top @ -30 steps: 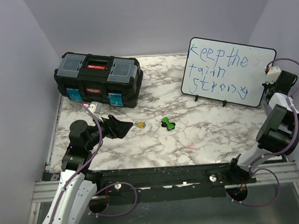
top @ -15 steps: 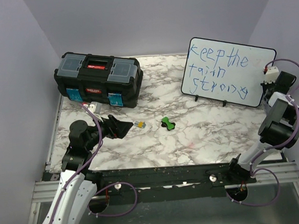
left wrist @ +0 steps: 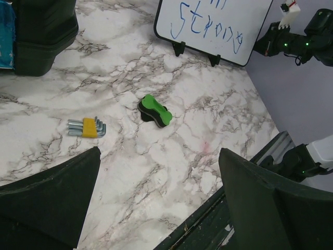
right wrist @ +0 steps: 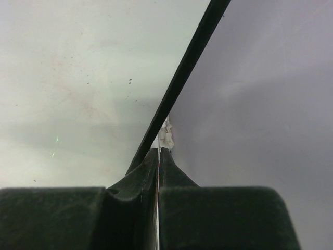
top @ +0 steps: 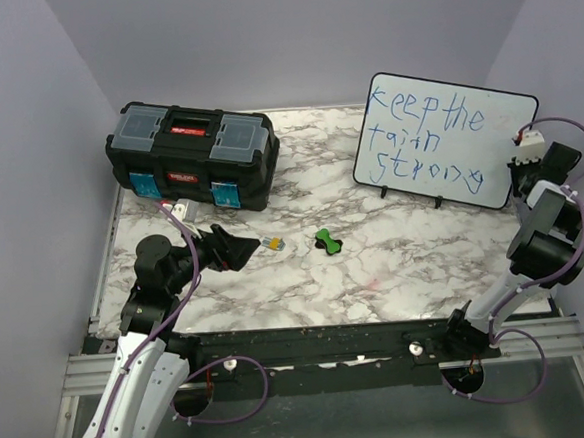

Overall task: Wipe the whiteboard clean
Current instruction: Adjust the whiteboard for the whiteboard stand.

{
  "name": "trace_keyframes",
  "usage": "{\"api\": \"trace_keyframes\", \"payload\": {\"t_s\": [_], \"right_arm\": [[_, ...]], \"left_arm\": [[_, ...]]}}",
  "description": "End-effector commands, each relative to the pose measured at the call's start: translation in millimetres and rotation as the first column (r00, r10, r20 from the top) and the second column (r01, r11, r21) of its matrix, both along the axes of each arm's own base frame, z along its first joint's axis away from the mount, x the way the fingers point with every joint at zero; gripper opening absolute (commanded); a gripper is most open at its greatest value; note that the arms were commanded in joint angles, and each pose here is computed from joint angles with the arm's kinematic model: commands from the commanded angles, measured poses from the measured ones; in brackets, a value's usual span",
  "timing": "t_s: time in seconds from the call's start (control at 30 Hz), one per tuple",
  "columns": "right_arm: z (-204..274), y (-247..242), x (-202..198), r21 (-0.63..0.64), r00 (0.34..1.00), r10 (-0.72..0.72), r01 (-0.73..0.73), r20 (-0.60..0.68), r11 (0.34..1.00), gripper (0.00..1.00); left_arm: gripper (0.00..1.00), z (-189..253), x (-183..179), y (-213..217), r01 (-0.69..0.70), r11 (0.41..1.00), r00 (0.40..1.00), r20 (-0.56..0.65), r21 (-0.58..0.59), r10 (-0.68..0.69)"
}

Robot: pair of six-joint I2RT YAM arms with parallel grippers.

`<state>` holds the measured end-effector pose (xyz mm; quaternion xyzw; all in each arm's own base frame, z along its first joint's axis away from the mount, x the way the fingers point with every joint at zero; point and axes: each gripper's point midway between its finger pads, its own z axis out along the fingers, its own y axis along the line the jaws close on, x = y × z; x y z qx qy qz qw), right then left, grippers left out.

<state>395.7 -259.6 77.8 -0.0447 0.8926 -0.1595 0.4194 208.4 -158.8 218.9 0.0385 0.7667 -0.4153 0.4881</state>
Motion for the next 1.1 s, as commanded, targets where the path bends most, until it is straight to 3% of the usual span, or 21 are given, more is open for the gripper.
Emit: {"api": "trace_keyframes", "payload": {"t_s": [0.0,0.53,1.07], "right_arm": [[-10,31,4,0.121,0.994,0.103,-0.106,0.029,0.987,0.05],[-8,85,-8,0.298,0.971,0.228,-0.239,0.072,0.924,0.05],[-8,147,2,0.339,0.948,0.313,-0.313,0.056,0.887,0.05]], "left_arm": [[0.94,2,0,0,-0.006,1.000,1.000,0.001,-0.005,0.006],[0.94,2,1,-1,-0.007,1.000,1.000,0.003,-0.006,0.007],[0.94,1,1,-2,-0.005,1.000,1.000,-0.001,-0.010,0.004]]}}
